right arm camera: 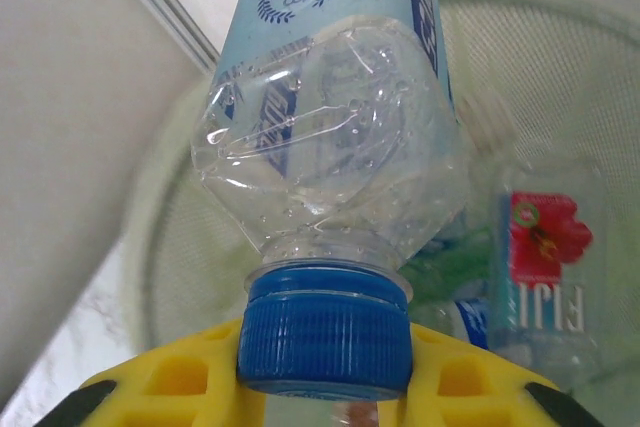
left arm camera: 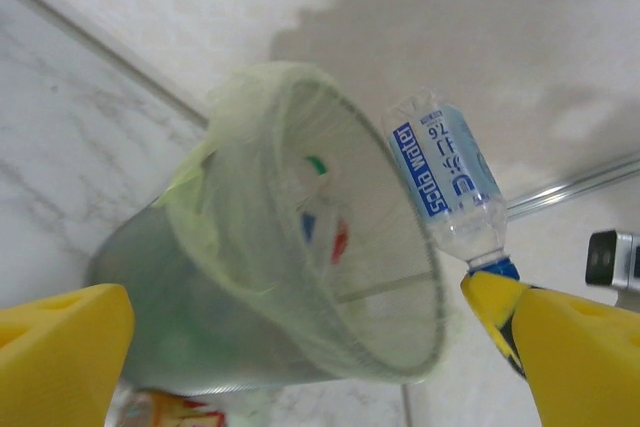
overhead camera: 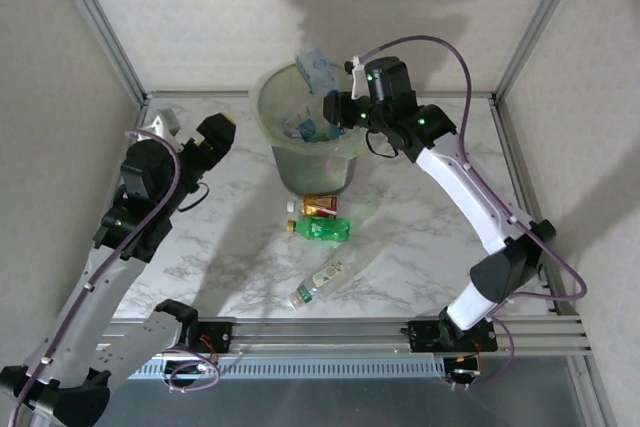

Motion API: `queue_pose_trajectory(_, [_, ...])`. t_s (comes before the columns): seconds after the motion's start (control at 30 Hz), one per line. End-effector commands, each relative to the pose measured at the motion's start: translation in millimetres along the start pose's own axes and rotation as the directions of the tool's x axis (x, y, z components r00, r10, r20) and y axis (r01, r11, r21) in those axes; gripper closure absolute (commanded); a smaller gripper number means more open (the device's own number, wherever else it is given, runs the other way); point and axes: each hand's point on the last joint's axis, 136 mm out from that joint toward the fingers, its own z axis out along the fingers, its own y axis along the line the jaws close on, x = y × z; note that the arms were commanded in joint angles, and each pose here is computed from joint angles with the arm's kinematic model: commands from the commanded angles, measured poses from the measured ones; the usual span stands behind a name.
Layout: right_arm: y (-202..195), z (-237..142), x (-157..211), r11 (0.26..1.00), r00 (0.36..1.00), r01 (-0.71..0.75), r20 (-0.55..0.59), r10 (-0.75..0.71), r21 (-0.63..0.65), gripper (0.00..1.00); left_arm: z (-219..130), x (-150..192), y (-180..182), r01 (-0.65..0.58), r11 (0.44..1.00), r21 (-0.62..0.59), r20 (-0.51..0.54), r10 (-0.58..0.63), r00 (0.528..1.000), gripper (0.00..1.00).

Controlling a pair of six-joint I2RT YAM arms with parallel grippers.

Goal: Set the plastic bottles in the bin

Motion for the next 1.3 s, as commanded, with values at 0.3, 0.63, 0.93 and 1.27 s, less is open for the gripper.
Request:
queue_pose_trajectory(0.3, [-33.1,-13.1,-8.5,0.979,0.997,-0.073,0.025,0.069,0.191,0.8,3.1,14.0,27.0,-0.078,0.994,-0.083,-0.045,0.074,0.996,0.07])
queue_pose_trajectory(0.63, [-47.6,-25.7,-22.1,0.948,0.991,-0.125,0.079,0.107,0.294,0.35,6.5,22.5,34.6,-0.098,0.99,-0.098,-0.078,0.091,0.993,0.06])
queue_pose_trajectory(0.93, [-30.1,-50.1,-39.4,0.962,0.986,-0.133,0.134,0.103,0.237,0.37,8.3,41.5,42.5,-0.161,0.983,-0.083,-0.15,0.148,0.978,0.13])
queue_pose_trajectory(1.27, [-10.5,-26.6,-21.5,0.981,0.995,-0.099,0.04,0.094,0.165,0.67,2.9,72.7,52.5,-0.201,0.977,-0.066,-0.237,0.181,0.955,0.23])
